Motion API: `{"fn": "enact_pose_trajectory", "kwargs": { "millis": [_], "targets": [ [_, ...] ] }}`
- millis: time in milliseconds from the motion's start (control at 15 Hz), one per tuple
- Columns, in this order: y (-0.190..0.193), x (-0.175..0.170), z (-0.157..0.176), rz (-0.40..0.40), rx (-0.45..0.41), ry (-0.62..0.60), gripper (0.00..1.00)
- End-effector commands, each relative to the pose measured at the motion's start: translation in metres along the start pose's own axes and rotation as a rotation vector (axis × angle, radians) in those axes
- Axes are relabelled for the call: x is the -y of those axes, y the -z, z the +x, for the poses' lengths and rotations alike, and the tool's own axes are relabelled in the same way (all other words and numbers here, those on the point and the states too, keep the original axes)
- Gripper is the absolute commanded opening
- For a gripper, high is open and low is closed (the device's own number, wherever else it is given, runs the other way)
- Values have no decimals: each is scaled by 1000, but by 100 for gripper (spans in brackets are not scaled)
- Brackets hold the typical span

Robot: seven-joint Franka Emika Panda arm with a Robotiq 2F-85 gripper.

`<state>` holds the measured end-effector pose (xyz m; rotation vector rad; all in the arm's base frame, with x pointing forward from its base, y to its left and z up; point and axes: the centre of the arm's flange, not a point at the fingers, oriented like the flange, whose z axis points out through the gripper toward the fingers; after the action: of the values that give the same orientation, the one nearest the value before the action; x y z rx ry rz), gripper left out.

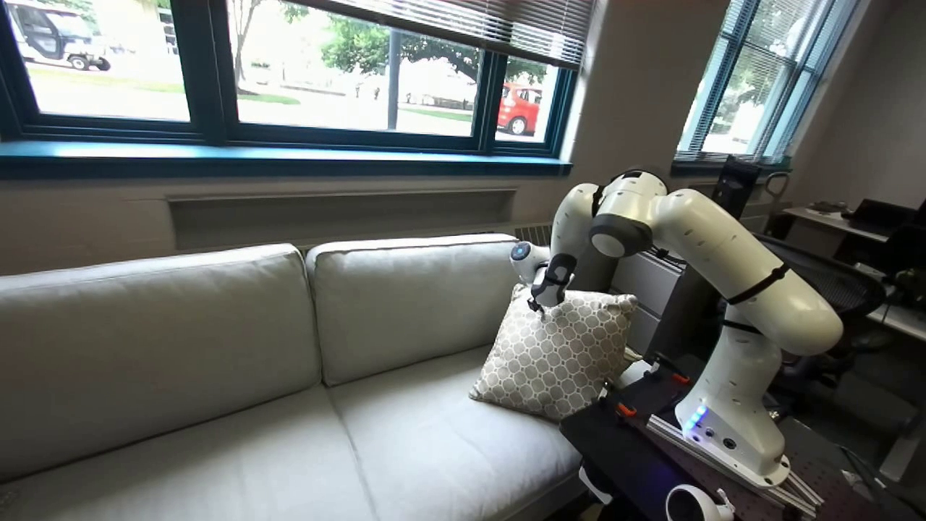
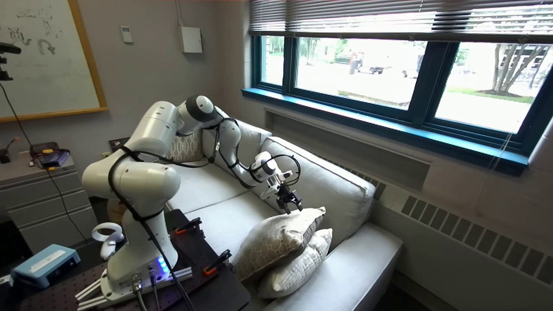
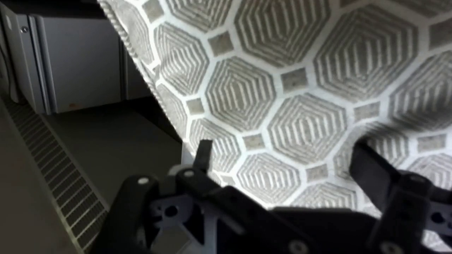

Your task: Set the two pillows against the armrest

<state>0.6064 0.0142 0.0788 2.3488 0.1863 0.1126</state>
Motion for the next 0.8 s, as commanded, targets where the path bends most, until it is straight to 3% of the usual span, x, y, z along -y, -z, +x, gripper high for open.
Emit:
{"fn": "enact_pose_trajectory", "kwargs": {
  "millis": [0,333,733],
  "targets": [
    [-6,-9,4,79,-83,161,100],
    [-57,4,12,219,-208,344,100],
    [-123,1,-7,447,-264,495,100]
  ]
}}
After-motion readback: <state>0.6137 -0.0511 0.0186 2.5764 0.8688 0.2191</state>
